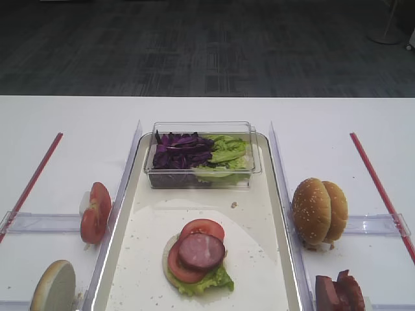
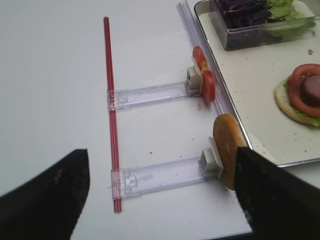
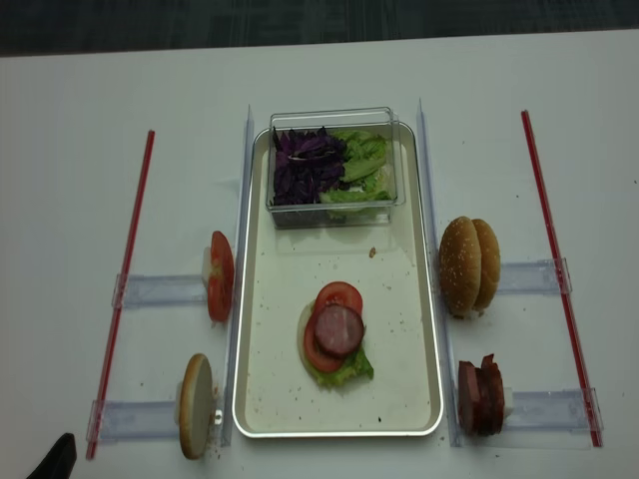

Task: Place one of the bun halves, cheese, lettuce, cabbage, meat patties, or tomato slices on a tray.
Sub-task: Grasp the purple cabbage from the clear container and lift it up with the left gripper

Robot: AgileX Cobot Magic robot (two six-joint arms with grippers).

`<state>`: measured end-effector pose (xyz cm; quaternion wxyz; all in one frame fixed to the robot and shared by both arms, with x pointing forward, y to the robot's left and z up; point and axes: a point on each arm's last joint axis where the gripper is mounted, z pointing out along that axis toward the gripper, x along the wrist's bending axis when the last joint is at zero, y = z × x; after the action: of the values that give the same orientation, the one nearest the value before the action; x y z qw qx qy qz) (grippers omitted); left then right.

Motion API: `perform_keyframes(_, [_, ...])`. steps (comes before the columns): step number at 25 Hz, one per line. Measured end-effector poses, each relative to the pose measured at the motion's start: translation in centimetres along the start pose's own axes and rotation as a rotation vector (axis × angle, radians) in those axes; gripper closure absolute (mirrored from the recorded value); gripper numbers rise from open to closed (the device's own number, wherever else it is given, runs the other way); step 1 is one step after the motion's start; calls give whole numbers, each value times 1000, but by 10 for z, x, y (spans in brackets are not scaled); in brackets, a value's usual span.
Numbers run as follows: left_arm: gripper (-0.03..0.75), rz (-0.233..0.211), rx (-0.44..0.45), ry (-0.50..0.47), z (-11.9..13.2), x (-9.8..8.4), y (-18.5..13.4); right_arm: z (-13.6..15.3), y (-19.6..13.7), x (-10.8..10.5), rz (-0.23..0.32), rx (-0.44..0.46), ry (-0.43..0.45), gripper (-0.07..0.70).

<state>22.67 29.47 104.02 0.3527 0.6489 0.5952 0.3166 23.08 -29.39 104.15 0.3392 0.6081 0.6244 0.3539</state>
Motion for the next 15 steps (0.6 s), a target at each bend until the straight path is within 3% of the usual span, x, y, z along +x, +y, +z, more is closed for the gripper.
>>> perform_keyframes(15, [170,0,0,0,0,0,0,0,0,0,0,0,0,-60])
